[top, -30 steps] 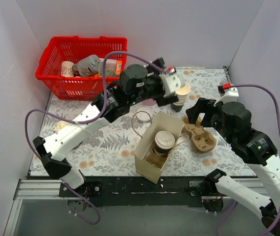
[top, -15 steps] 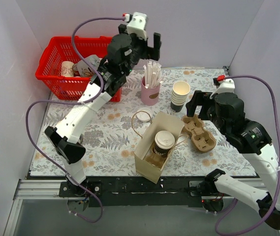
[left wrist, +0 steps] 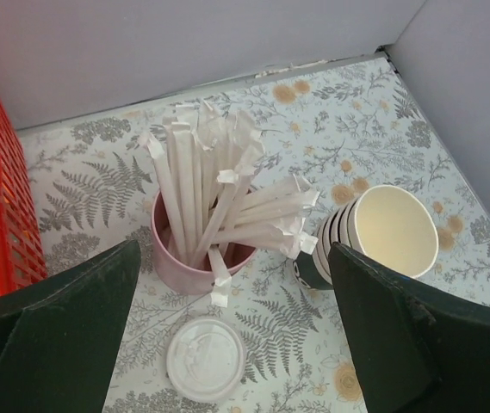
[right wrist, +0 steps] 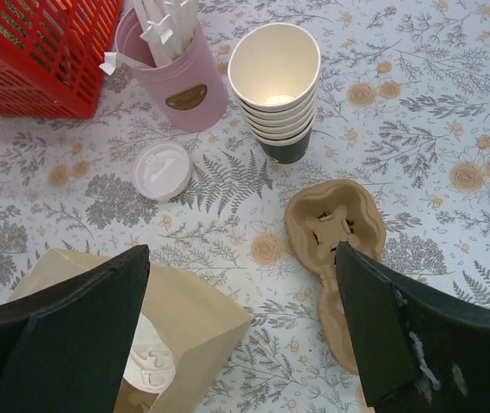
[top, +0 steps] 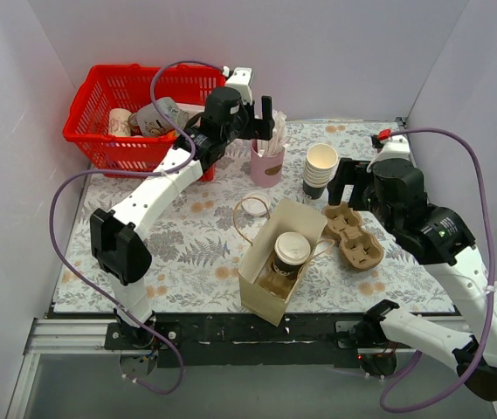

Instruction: Pack the takeout coffee

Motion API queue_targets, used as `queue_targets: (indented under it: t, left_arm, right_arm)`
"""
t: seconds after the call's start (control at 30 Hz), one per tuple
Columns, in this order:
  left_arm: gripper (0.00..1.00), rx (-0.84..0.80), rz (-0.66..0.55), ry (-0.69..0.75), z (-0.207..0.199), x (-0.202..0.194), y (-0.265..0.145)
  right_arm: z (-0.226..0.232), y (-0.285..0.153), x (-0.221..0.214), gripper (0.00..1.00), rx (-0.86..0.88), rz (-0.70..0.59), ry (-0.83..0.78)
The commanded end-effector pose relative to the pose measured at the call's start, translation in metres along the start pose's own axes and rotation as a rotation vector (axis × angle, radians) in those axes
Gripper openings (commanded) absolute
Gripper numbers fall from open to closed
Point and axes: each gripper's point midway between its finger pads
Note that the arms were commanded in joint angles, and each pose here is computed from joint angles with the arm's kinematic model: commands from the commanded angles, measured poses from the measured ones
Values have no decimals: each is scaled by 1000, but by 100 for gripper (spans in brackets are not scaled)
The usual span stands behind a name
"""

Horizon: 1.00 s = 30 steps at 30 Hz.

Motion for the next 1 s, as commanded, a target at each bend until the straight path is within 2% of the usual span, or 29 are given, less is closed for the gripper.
queue_targets:
  t: [0.0, 0.13, 0.2, 0.37, 0.47, 0.6, 0.73, 0.9, 0.97]
  left_arm:
    - [89, -35, 41, -57, -2, -17, 3]
    - [83, -73, 93, -50, -6, -36, 6]
    - [77, -57, 120, -56, -2, -44, 9]
    - [71, -11, 209, -70, 9, -77, 23]
    - [64, 52, 203, -87, 18, -79, 36]
    - [60, 79, 233, -85, 22, -86, 45]
    - [56, 80, 257, -72, 25, -96, 46]
    - [42, 60, 269, -73, 22, -99, 47]
    - [40, 54, 272, -72, 21, -99, 47]
  right_arm:
    - [-4, -6, 7, 96, -16, -27, 36]
    - [-4, -7, 1, 96, -13, 1, 43]
    - [-6, -8, -3, 96, -21, 15, 42]
    - [-8, -11, -1, 96, -31, 5, 51]
    - [-8, -11, 1, 96, -31, 1, 48]
    - [-6, -10, 2, 96, -25, 10, 48]
    - [-8, -12, 3, 95, -39, 9, 59]
    - [-8, -11, 4, 95, -39, 4, 74]
    - [-6, -10, 4, 96, -34, 6, 74]
Point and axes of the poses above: each gripper's point midway between its finger pads, its own y axis out along the fingers, its own z axis along the line the jaws close on, x = y × z, and after that the axes turned 6 degrees about -y, right-handed
